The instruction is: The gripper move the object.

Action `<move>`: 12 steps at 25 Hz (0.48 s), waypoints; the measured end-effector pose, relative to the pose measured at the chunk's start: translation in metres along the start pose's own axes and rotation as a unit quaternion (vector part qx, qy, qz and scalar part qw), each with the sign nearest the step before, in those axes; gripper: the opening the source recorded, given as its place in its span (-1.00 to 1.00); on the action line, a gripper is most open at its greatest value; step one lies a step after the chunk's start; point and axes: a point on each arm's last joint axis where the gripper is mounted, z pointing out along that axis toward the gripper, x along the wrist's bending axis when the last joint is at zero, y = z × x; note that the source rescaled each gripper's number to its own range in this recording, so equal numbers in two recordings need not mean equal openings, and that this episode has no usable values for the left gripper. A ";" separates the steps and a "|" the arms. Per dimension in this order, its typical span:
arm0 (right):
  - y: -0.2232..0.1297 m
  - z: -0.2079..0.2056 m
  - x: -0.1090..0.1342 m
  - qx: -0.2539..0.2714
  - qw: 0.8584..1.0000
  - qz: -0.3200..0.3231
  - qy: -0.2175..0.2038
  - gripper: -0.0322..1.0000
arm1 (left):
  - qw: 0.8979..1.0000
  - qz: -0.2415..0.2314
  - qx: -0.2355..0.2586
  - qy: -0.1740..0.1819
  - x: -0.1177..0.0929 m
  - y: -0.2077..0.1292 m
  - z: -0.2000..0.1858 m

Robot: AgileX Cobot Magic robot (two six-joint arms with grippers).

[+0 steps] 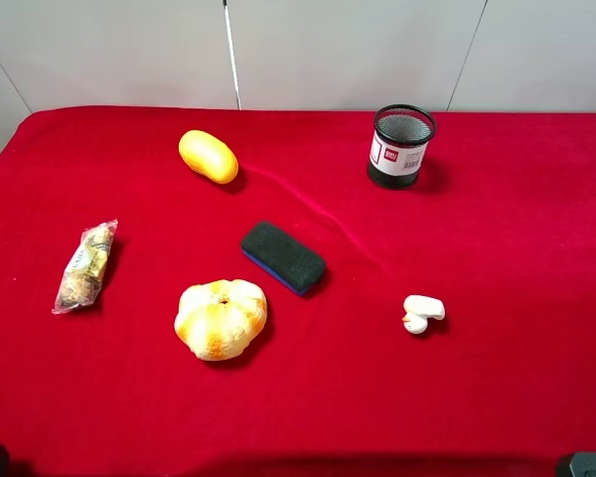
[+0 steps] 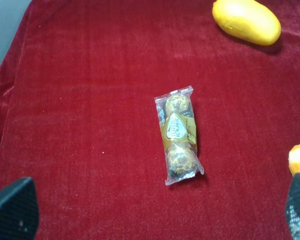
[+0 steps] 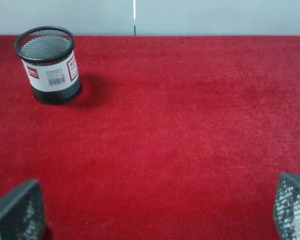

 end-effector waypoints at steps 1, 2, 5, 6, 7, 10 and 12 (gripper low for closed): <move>0.000 0.000 0.000 0.000 1.000 0.000 0.000 1.00 | 1.000 0.000 0.000 0.000 0.000 0.000 0.000; 0.000 0.000 0.000 0.000 1.000 0.000 0.000 1.00 | 1.000 0.000 0.000 0.000 0.000 0.000 0.000; 0.000 0.000 0.000 0.000 1.000 0.000 0.000 1.00 | 1.000 0.000 0.000 0.000 0.000 0.000 0.000; 0.000 0.000 0.000 0.000 1.000 0.000 0.000 1.00 | 1.000 0.000 0.000 0.000 0.000 0.000 0.000; 0.000 0.000 0.000 0.000 1.000 0.000 0.000 1.00 | 1.000 0.000 0.000 0.000 0.000 0.000 0.000; 0.000 0.000 0.000 0.000 1.000 0.000 0.000 1.00 | 1.000 0.000 0.000 0.000 0.000 0.000 0.000; 0.000 0.000 0.000 0.000 1.000 0.000 0.000 1.00 | 1.000 0.000 0.000 0.000 0.000 0.000 0.000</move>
